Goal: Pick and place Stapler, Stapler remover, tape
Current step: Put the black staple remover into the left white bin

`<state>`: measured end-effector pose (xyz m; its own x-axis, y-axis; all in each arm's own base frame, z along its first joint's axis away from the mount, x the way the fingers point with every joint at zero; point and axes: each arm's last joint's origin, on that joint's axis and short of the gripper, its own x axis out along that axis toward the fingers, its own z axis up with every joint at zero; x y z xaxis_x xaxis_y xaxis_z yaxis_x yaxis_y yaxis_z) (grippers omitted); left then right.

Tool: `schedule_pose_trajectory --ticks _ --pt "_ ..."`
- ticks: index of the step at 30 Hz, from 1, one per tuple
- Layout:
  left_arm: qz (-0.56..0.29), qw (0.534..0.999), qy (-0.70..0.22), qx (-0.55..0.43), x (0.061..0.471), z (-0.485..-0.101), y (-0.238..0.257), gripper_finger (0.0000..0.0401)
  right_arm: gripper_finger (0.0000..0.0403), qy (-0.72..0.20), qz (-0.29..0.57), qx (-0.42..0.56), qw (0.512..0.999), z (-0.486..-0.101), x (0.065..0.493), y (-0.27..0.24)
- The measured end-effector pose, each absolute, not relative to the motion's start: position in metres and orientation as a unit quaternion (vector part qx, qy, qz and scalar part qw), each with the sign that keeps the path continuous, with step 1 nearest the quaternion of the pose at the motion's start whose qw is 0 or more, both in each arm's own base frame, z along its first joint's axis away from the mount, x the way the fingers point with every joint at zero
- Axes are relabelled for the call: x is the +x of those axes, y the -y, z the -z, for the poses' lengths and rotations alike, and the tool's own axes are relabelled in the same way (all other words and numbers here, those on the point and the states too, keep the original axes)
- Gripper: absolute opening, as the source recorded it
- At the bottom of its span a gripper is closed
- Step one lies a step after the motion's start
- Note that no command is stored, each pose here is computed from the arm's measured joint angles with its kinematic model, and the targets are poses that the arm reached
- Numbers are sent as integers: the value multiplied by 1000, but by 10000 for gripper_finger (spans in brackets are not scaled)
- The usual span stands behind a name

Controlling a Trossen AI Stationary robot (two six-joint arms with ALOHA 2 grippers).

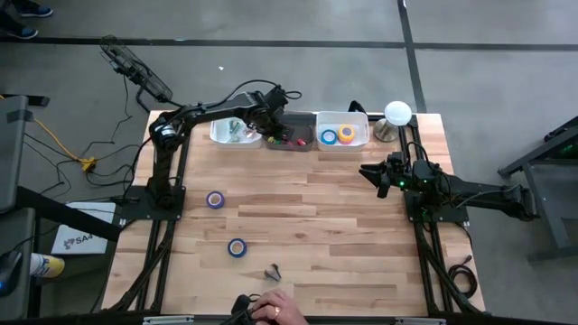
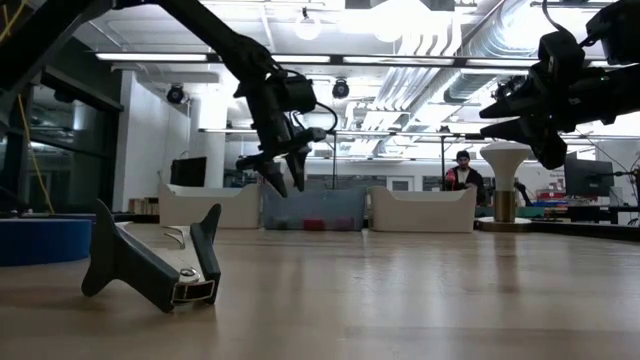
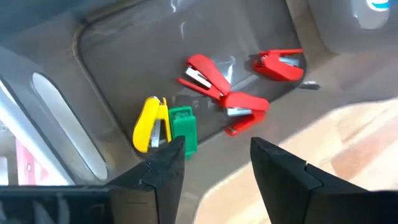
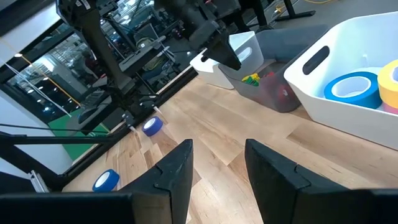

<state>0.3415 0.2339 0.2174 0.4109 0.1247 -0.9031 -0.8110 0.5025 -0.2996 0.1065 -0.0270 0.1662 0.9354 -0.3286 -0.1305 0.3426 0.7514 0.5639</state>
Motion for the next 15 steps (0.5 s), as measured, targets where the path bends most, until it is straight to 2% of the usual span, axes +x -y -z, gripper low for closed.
schedule_pose_trajectory --ticks 10,15 --pt "-286 770 -453 -345 328 -251 -218 179 138 -9 190 302 934 -166 106 28" --pt "-291 761 -491 -308 317 -269 -197 179 138 -23 170 305 937 -165 107 26"
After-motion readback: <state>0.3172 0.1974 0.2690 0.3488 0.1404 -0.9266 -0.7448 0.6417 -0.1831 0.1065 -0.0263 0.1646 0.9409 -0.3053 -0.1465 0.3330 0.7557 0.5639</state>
